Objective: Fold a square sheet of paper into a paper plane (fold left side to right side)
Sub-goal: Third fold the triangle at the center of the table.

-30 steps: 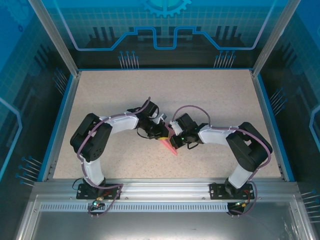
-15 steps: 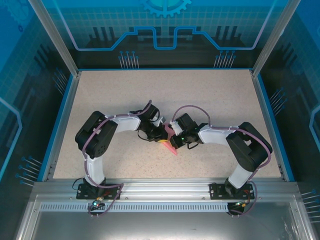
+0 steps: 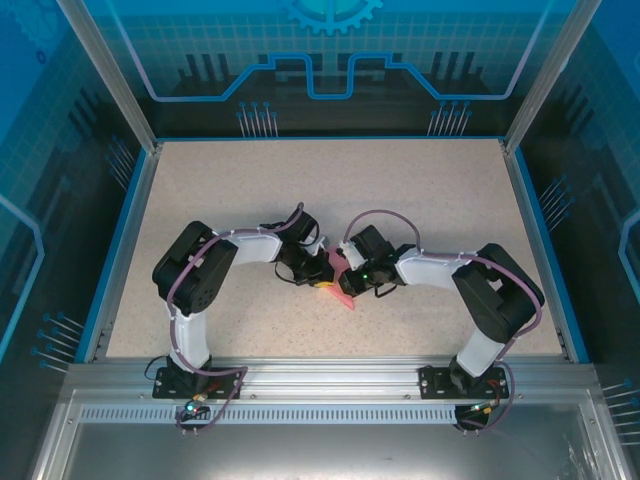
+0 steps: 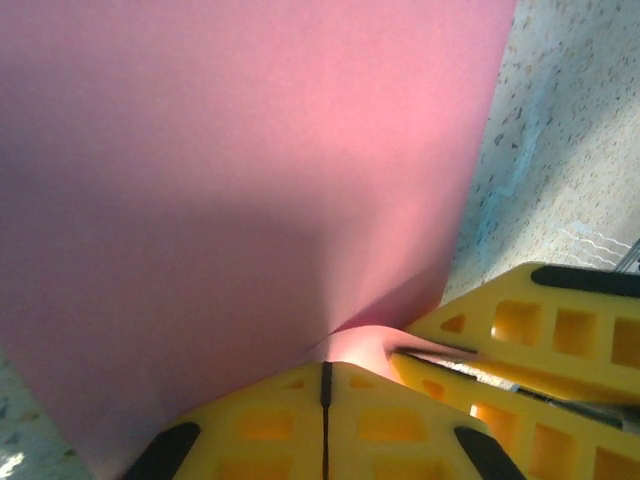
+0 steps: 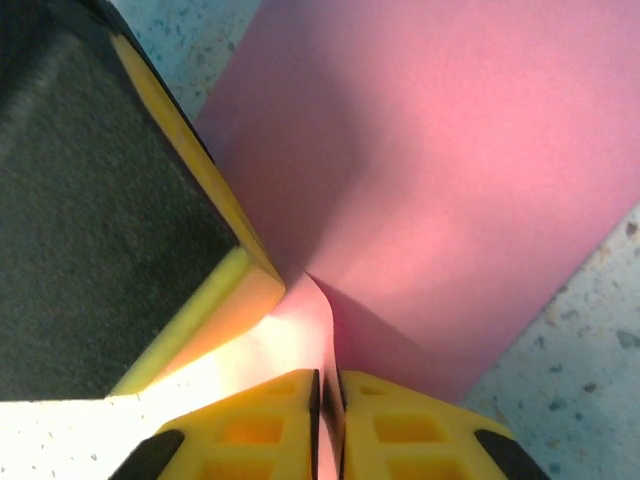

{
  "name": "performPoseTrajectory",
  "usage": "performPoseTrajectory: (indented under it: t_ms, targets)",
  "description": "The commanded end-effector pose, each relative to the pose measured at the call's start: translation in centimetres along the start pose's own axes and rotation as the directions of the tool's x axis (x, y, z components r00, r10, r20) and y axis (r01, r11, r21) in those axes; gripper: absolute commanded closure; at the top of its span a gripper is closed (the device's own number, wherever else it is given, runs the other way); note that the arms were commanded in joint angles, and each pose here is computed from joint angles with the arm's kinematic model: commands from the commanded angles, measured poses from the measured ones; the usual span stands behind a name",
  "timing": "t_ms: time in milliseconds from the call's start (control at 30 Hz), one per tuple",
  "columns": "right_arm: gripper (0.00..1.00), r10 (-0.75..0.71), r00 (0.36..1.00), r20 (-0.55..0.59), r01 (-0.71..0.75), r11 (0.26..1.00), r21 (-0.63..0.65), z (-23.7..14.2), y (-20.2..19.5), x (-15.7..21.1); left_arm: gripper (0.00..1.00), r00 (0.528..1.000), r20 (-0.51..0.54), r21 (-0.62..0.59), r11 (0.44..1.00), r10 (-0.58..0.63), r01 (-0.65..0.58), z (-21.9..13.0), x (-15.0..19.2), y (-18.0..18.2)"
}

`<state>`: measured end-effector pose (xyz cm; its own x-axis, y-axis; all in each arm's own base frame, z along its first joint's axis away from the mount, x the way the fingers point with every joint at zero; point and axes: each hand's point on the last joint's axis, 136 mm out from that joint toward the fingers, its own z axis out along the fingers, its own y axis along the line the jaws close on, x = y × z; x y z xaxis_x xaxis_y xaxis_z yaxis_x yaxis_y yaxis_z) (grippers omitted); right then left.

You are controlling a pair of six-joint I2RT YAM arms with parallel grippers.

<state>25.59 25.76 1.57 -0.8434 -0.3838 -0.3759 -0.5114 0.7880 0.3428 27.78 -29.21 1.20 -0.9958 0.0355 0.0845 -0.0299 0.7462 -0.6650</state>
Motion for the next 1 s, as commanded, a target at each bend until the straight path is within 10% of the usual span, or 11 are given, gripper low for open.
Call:
performPoseTrajectory:
  t_ms: [0,167,533,967]
  targets:
    - [0.77,0.052,0.999,0.005,-0.052,0.999,0.014,-2.2,-0.4,-0.9,0.94,0.997,-0.039,-0.139,0.988,-0.068,0.062,1.7,1.4,4.7]
    - [0.64,0.070,0.998,-0.007,-0.070,0.997,0.039,-4.1,-0.7,-0.5,0.94,0.997,-0.040,-0.140,0.988,-0.068,0.062,1.9,1.4,4.7]
    - [0.70,0.185,0.974,-0.130,-0.217,0.928,-0.303,-4.1,5.9,1.3,0.94,0.998,-0.034,-0.125,0.991,-0.056,0.051,1.6,1.0,4.0]
    - [0.71,0.259,0.932,-0.255,-0.320,0.916,-0.240,-0.6,4.4,3.8,0.94,0.998,-0.031,-0.128,0.991,-0.047,0.043,1.4,0.9,3.9]
